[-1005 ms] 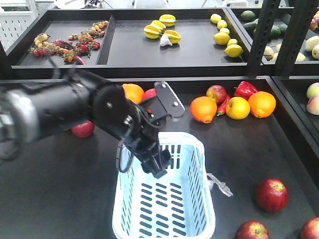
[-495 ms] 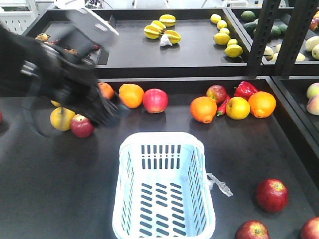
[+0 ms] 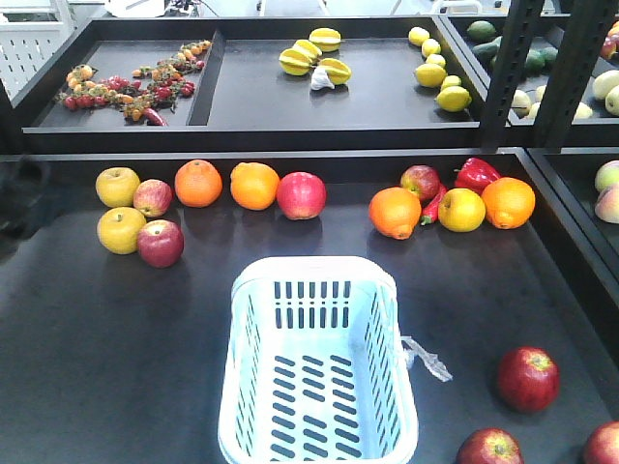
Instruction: Pick three apples into basket with both arms
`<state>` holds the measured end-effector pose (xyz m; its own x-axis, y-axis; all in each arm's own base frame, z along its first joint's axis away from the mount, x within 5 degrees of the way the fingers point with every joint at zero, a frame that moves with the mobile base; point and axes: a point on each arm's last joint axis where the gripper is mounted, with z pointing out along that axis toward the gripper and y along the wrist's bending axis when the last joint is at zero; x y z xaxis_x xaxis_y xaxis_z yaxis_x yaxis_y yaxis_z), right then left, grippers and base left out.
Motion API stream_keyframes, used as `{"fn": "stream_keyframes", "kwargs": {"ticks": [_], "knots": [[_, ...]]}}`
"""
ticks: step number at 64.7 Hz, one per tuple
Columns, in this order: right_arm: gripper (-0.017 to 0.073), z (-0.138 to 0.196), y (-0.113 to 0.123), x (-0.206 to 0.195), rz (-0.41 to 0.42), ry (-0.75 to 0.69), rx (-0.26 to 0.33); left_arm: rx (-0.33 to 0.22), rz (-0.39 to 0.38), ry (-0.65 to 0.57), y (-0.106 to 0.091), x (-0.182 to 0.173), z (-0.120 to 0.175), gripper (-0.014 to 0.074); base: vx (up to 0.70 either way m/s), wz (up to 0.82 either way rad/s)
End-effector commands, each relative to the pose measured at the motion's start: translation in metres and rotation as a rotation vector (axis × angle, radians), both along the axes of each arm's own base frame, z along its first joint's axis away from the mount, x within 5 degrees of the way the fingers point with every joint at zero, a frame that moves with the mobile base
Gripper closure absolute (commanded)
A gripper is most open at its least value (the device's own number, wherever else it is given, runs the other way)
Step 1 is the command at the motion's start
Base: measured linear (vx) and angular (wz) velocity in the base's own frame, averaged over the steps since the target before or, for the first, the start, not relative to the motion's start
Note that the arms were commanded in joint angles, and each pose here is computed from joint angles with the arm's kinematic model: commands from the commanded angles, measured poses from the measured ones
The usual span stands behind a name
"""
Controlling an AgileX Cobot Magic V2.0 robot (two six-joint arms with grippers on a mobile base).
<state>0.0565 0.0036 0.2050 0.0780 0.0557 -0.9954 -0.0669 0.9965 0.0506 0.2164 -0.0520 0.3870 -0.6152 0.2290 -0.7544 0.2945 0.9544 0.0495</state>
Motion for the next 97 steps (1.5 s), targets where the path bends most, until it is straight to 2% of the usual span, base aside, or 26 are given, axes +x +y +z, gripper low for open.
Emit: {"fn": "stream_keyframes", "kwargs": {"ticks": [1, 8, 20, 36, 62, 68, 71, 80, 90, 97], "knots": [[0.0568, 0.003, 0.0, -0.001, 0.003, -0.07, -0.007, -0.078, 0.081, -0.137, 0.013, -0.017, 0.01, 0.0004, 0.0, 0.0], [0.0568, 0.003, 0.0, -0.001, 0.003, -0.07, -0.007, -0.102, 0.141, -0.128, 0.024, -0.034, -0.001, 0.0004, 0.0, 0.0], [0.0568, 0.003, 0.0, -0.001, 0.003, -0.07, -0.007, -0.14, 0.187, -0.112, 0.03, -0.06, -0.02, 0.0004, 0.0, 0.0], [0.0568, 0.003, 0.0, -0.001, 0.003, -0.07, -0.007, -0.151, 0.186, -0.15, 0.033, -0.082, -0.026, 0.0004, 0.0, 0.0], [0.0568, 0.007, 0.001, -0.002, 0.006, -0.109, -0.005, -0.148, 0.187, -0.126, 0.033, -0.084, -0.027, 0.0004, 0.0, 0.0], [0.0568, 0.013, 0.0, -0.002, 0.004, -0.1, 0.002, -0.148, 0.187, -0.126, 0.033, -0.084, -0.027, 0.0004, 0.0, 0.0], [0.0568, 0.02, 0.0, -0.003, 0.004, -0.092, 0.029, -0.148, 0.187, -0.126, 0.033, -0.084, -0.027, 0.0004, 0.0, 0.0], [0.0568, 0.04, 0.0, -0.001, 0.006, 0.025, 0.095, -0.148, 0.187, -0.126, 0.033, -0.084, -0.027, 0.0004, 0.0, 0.0], [0.0568, 0.068, 0.001, 0.008, 0.003, 0.243, 0.088, -0.148, 0.187, -0.126, 0.033, -0.084, -0.027, 0.0004, 0.0, 0.0], [0.0568, 0.083, 0.002, 0.02, -0.001, 0.472, 0.058, -0.148, 0.187, -0.126, 0.033, -0.084, -0.027, 0.0004, 0.0, 0.0]]}}
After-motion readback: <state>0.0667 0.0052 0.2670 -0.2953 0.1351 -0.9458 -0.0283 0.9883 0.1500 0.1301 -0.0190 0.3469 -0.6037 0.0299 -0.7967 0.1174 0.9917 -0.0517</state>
